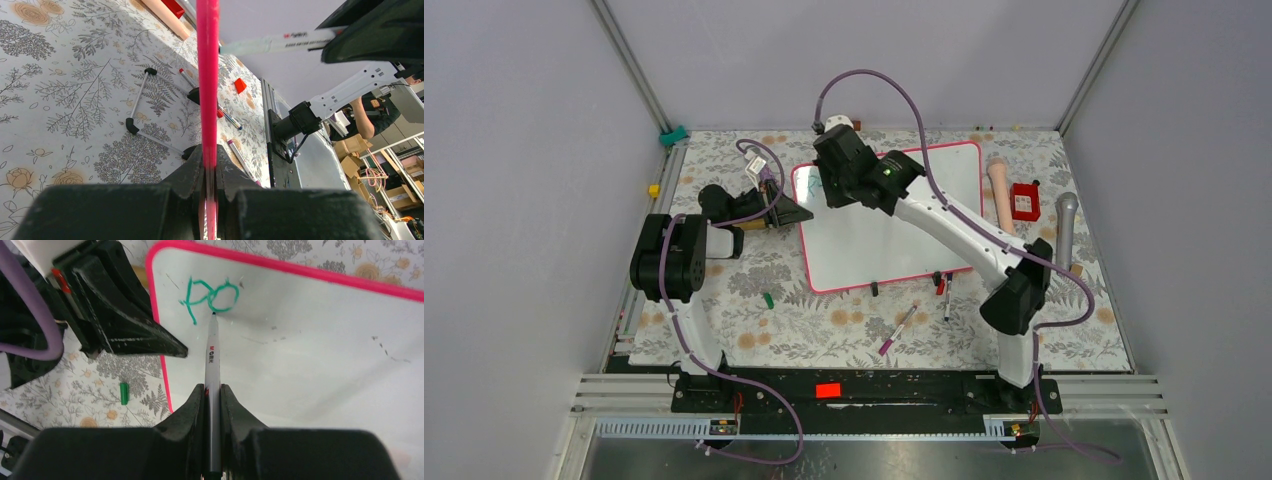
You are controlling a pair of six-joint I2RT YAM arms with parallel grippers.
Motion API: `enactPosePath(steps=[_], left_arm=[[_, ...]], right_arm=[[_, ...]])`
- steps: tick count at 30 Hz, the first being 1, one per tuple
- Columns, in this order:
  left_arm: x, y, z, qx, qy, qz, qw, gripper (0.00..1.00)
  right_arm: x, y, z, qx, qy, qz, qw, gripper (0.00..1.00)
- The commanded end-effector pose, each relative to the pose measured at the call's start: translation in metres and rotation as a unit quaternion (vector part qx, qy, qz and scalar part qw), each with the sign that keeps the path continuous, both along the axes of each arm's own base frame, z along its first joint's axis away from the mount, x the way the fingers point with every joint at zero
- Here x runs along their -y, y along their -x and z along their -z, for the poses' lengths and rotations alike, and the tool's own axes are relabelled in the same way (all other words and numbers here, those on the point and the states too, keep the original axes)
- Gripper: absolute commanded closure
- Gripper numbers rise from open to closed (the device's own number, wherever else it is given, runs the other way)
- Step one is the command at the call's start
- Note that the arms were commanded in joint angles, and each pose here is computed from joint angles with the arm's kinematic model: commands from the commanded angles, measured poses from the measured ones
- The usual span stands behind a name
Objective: Write a sentence on the whiteboard
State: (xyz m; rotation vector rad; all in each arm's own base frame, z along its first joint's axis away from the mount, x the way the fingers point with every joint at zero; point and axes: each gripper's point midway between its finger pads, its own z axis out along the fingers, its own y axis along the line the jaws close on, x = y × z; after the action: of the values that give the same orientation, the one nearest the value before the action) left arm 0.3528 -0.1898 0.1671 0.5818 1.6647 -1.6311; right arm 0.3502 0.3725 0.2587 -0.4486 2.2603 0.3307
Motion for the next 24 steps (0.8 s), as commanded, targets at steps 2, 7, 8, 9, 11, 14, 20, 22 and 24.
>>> enactPosePath(steps=[2,7,8,9,11,14,20,22,24], left_arm=[[0.008,0.016,-0.008,0.07,-0.015,0.055,0.996,1.0],[0.008,0.016,-0.008,0.069,-0.015,0.055,0.996,1.0],[0.009,0.017,-0.008,0.069,-0.015,0.056,0.996,1.0],[0.009,0.017,-0.008,0.07,-0.015,0.056,0.996,1.0],[0.009,0.017,-0.008,0.07,-0.015,0.056,0.996,1.0],[0.009,0.017,-0.008,0.069,-0.015,0.056,0.996,1.0],[0.008,0.017,-0.007,0.069,-0.015,0.055,0.996,1.0],[0.008,0.017,-0.008,0.07,-0.015,0.056,0.996,1.0],[0.008,0.017,-0.008,0.07,-0.015,0.055,0.996,1.0]], right_arm=[[0.023,-0.001,-0.029,0.036,-0.075,0.019,0.996,1.0],[0.042,-0.005,-0.024,0.031,-0.081,0.047,0.995,1.0],[0.043,-0.005,-0.024,0.032,-0.08,0.049,0.995,1.0],[0.044,-0.006,-0.025,0.034,-0.081,0.05,0.995,1.0],[0.044,-0.007,-0.026,0.036,-0.081,0.051,0.995,1.0],[0.044,-0.009,-0.028,0.038,-0.081,0.052,0.995,1.0],[0.039,-0.014,-0.03,0.041,-0.083,0.049,0.995,1.0],[0.037,-0.015,-0.031,0.042,-0.084,0.047,0.994,1.0],[0.035,-0.017,-0.033,0.044,-0.085,0.046,0.994,1.0]])
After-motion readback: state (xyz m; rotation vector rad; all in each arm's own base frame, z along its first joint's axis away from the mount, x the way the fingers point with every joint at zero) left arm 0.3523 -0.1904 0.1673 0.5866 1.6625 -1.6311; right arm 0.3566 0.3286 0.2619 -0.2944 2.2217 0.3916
